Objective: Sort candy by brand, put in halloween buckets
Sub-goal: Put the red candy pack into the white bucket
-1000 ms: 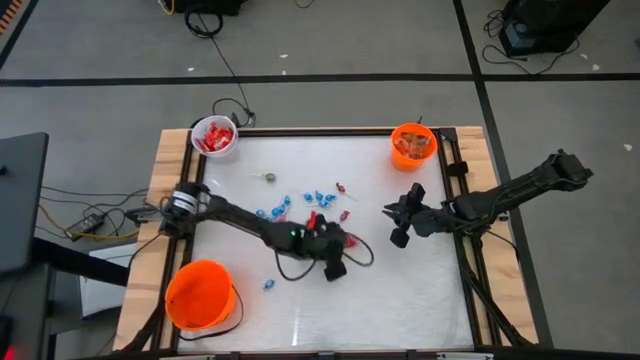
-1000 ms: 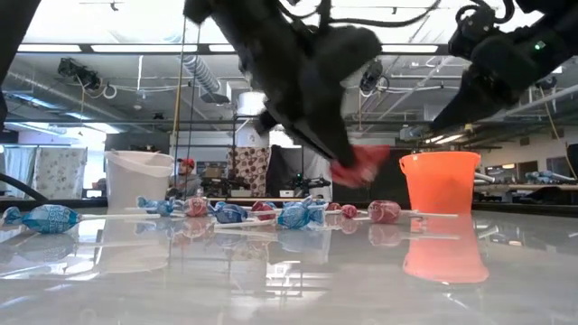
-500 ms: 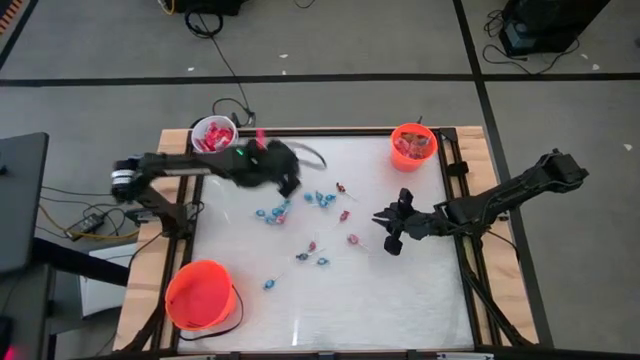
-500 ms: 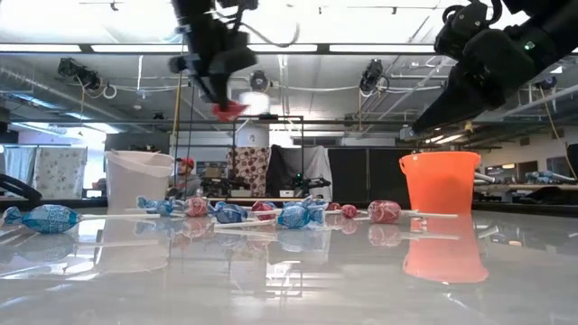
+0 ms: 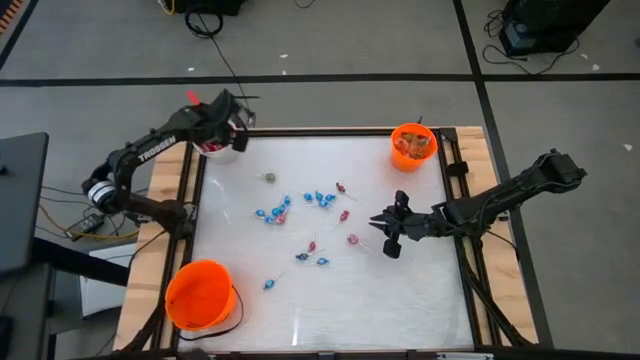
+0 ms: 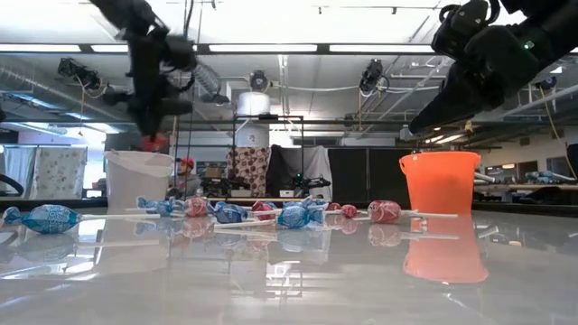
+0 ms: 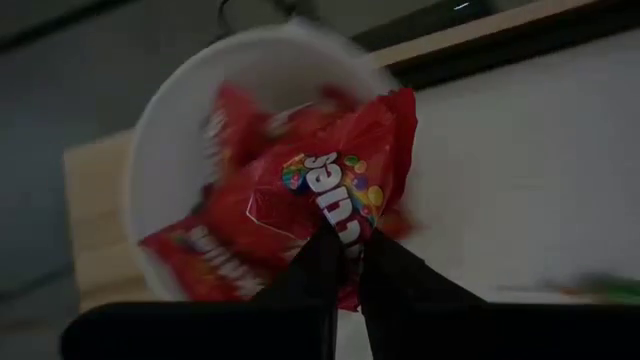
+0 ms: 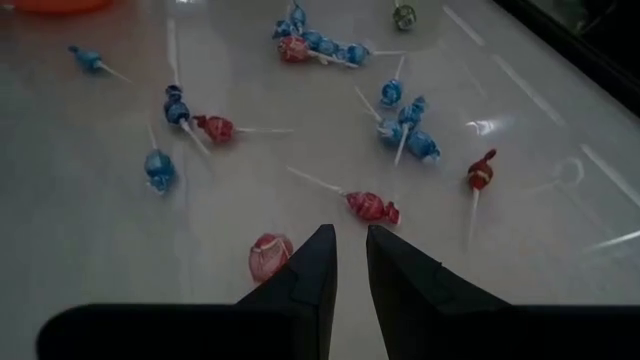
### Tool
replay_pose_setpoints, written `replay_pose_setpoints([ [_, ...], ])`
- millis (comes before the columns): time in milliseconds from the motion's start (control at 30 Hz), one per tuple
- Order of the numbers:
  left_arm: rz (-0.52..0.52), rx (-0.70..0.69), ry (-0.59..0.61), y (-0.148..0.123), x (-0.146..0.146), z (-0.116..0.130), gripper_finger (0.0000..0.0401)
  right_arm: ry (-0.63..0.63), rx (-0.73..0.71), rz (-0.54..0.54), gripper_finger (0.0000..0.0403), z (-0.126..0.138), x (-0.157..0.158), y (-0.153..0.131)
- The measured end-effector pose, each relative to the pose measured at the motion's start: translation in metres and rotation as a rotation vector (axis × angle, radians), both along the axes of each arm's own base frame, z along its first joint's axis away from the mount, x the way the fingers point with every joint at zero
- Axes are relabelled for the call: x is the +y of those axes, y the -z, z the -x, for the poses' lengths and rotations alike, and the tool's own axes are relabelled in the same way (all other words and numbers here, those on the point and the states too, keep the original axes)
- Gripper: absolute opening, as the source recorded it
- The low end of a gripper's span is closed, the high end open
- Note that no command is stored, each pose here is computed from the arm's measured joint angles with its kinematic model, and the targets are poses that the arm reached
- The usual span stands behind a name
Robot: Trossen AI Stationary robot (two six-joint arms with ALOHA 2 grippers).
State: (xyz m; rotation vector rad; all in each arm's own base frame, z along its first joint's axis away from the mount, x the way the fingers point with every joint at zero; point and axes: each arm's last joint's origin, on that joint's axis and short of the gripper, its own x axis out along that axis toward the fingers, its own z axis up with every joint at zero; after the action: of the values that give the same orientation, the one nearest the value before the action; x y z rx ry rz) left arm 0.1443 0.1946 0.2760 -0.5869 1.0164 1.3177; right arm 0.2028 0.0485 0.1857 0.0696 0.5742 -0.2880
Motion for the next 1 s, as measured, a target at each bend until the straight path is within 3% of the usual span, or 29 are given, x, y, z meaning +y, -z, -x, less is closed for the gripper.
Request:
replay_pose_setpoints([
  [100,0.014,0.008,-0.070,0.009,0.009,0.016,0.0033,-0.001,0.003,0.002,0.0073,0.000,0.000,0.000],
  [200,-0.039,-0.043,-0.092,0.009,0.016,0.015,0.0033,-0.001,0.005,0.005,0.0073,0.000,0.000,0.001],
  [467,0.035,-0.051,-0.149,0.029,0.020,0.014,0.0035,-0.004,0.010,0.017,0.0073,0.000,-0.001,0.001],
  [1000,0.024,-0.063,0.013,0.022,0.017,0.009,0.0138,-0.005,0.038,-0.043,0.0085,-0.003,0.000,0.007],
])
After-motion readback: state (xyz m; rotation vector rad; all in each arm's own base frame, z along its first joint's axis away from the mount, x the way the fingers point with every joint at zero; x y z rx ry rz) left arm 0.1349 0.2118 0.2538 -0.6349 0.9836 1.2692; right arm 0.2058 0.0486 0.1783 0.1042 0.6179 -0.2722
